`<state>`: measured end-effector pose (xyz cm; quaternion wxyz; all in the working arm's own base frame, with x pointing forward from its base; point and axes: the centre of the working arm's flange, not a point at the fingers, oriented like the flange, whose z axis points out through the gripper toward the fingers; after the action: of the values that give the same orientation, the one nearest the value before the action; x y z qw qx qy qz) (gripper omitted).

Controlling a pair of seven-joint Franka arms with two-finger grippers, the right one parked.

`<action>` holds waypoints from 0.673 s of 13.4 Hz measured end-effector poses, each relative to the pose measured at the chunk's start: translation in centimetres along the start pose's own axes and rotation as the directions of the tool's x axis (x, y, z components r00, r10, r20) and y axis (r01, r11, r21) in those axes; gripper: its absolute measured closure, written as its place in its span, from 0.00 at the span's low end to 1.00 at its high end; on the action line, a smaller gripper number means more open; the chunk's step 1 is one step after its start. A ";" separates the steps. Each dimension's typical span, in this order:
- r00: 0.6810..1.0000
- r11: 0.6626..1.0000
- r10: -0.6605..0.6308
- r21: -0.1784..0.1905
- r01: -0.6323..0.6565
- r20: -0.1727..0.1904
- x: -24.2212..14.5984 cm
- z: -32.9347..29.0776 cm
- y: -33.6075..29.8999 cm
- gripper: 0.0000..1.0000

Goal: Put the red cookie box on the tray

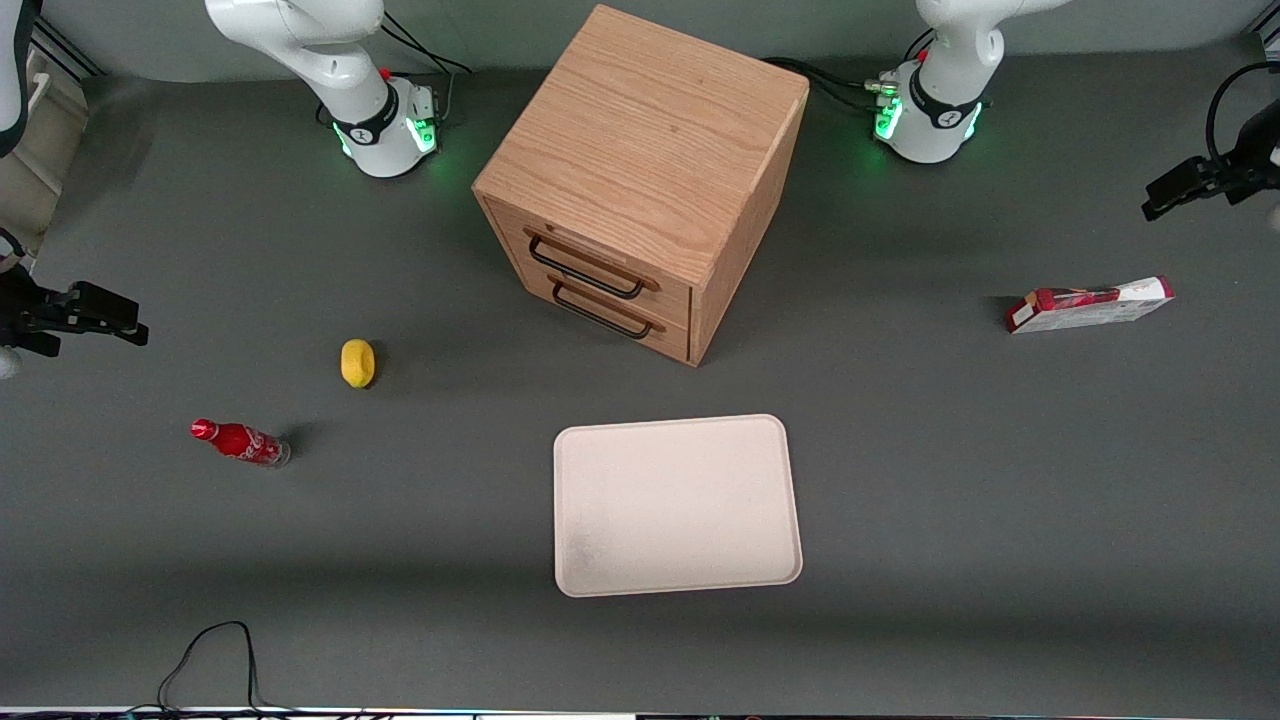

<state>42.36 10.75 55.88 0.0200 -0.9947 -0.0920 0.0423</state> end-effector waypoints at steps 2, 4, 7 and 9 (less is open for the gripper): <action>1.000 1.000 0.018 -0.020 -0.019 -0.013 -1.0 0.4 -3.9 0.00; 0.999 0.998 0.039 -0.041 -0.040 -0.022 -1.6 0.8 -7.1 0.00; 0.999 0.997 -0.052 -0.050 0.051 -0.010 -1.8 1.3 -7.8 0.00; 0.976 0.974 -0.219 -0.050 0.220 0.008 -1.8 1.7 -7.7 0.00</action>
<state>39.03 18.00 54.66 -0.0008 -0.9786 -0.2024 0.0384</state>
